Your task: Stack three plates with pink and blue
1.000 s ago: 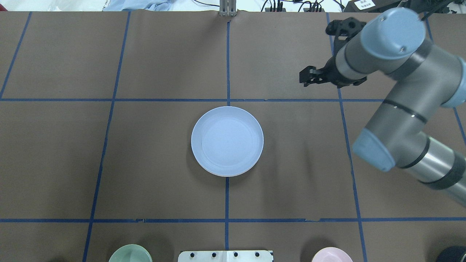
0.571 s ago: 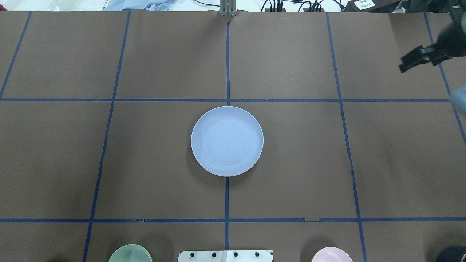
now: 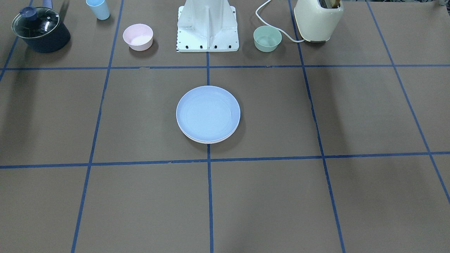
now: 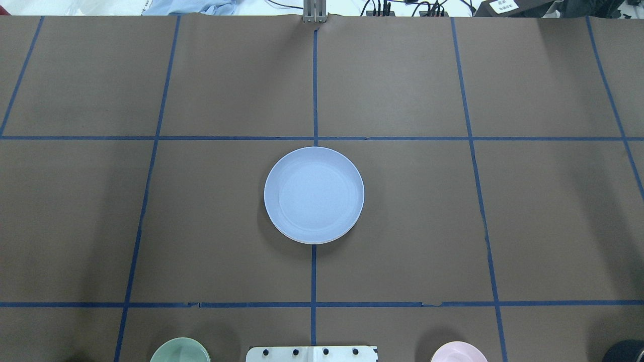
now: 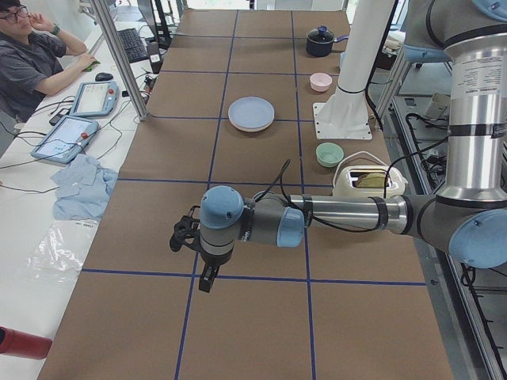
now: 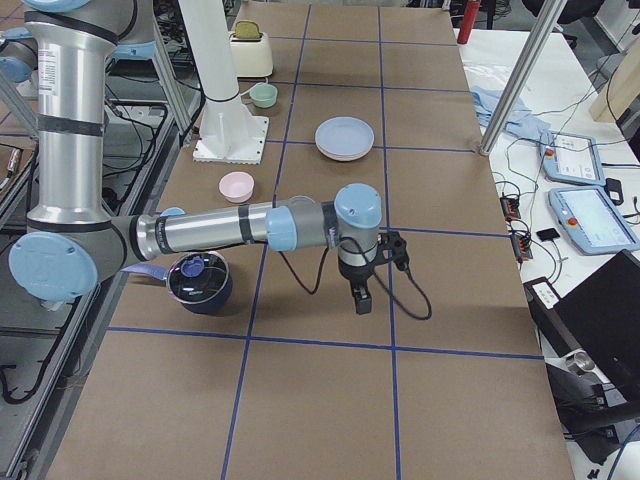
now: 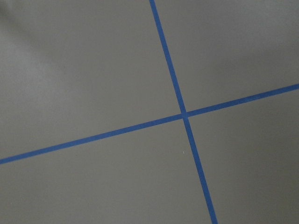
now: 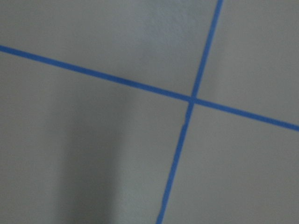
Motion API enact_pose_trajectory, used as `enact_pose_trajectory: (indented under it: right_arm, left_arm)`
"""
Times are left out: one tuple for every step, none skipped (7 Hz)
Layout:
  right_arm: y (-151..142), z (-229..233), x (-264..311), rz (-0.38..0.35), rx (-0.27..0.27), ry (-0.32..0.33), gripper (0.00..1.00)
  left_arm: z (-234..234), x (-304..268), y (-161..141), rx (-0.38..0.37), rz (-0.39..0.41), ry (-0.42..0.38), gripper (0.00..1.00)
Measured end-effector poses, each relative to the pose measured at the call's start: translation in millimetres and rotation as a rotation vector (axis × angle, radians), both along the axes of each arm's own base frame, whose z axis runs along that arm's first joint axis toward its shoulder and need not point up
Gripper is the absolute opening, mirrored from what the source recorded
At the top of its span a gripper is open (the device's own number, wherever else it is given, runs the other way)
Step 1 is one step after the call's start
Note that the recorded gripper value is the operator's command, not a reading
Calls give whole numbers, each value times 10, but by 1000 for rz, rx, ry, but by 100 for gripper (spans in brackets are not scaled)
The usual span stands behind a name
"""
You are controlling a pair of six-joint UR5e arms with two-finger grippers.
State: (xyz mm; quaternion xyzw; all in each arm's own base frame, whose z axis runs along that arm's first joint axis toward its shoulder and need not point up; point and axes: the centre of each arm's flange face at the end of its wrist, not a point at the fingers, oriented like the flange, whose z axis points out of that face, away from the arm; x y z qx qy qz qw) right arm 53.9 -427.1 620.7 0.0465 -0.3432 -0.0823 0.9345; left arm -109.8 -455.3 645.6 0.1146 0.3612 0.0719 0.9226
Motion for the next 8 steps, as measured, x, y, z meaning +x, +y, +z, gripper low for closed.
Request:
enact_pose_trajectory:
  right_arm:
    - [141, 261, 62, 11, -51, 2, 100]
    - [186, 412, 83, 15, -68, 4, 100]
    - [178, 455, 97, 16, -54, 17, 100]
    - [155, 460, 105, 16, -42, 38, 100]
    - [146, 462, 103, 15, -38, 47, 100]
    - [145, 463, 100, 15, -38, 48, 100]
    - [144, 463, 97, 14, -37, 48, 100]
    - [146, 464, 96, 14, -37, 47, 100]
  left_arm:
    - [46, 9, 55, -7, 3, 2, 100]
    - [73, 23, 96, -9, 7, 4, 100]
    - [67, 27, 124, -8, 8, 7, 100]
    - [47, 28, 152, -10, 7, 8, 100]
    - [38, 26, 176, -25, 4, 10, 100]
    - [19, 26, 204, -46, 4, 12, 100]
    - [-13, 26, 231, -49, 6, 11, 100]
    - [-37, 26, 252, -44, 7, 10, 100]
